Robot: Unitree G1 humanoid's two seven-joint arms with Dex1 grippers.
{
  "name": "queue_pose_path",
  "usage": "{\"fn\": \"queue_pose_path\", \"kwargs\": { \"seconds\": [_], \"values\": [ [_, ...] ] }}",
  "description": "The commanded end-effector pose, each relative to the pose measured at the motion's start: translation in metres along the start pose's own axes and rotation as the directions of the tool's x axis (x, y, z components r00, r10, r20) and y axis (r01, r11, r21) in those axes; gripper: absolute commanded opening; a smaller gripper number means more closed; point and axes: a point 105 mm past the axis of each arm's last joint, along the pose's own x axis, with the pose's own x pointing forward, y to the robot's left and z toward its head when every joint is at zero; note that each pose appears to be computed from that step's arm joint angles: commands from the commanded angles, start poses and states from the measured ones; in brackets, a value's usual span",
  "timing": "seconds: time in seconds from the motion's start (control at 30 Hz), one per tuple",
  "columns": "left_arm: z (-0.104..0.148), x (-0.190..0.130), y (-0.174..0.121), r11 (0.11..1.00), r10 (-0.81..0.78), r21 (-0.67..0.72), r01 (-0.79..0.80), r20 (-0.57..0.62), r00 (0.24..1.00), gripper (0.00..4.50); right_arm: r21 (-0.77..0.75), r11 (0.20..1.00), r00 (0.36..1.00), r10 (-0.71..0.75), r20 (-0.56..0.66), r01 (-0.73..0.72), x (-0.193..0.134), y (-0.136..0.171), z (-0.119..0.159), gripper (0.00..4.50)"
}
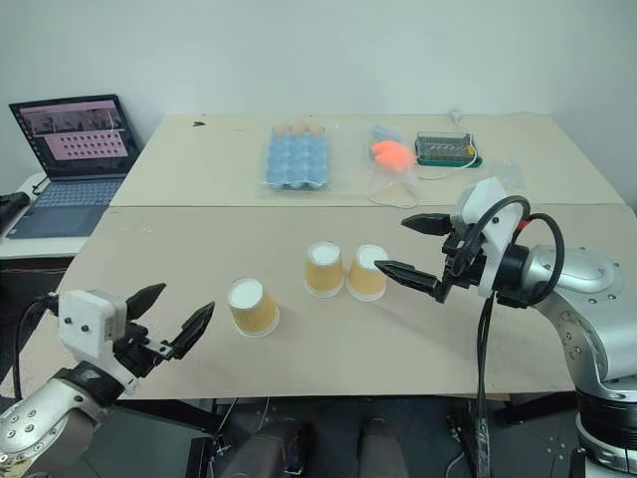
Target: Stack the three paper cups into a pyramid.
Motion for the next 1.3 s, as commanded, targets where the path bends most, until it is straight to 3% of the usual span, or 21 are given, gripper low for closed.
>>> {"fn": "queue_pose_path", "kwargs": {
  "seconds": [0.03, 0.37, 0.73, 1.27, 1.3],
  "values": [
    [0.0, 0.006, -0.003, 0.998, -0.048, 0.037, 0.047, 0.024, 0.999, 4.5, -0.028, 0.999, 1.0, -0.018, -0.017, 0.017, -0.01, -0.002, 0.001, 4.47],
    [-0.011, 0.031, -0.005, 0.979, -0.192, 0.068, 0.191, 0.016, 0.981, 4.5, 0.042, 0.999, 0.998, 0.037, -0.048, -0.035, -0.031, 0.011, -0.016, 4.47],
    [-0.015, 0.053, -0.015, 0.941, -0.329, 0.089, 0.326, 0.022, 0.944, 4.5, 0.038, 0.994, 0.993, 0.104, -0.062, -0.102, -0.033, 0.025, -0.014, 4.47],
    [-0.017, 0.083, -0.017, 0.915, -0.396, 0.103, 0.39, 0.037, 0.918, 4.5, 0.035, 0.989, 0.988, 0.142, -0.052, -0.141, -0.028, 0.04, -0.009, 4.47],
    [-0.016, 0.084, -0.016, 0.915, -0.395, 0.103, 0.39, 0.039, 0.918, 4.24, 0.035, 0.99, 0.989, 0.14, -0.053, -0.139, -0.028, 0.04, -0.009, 4.49]
  ]
}}
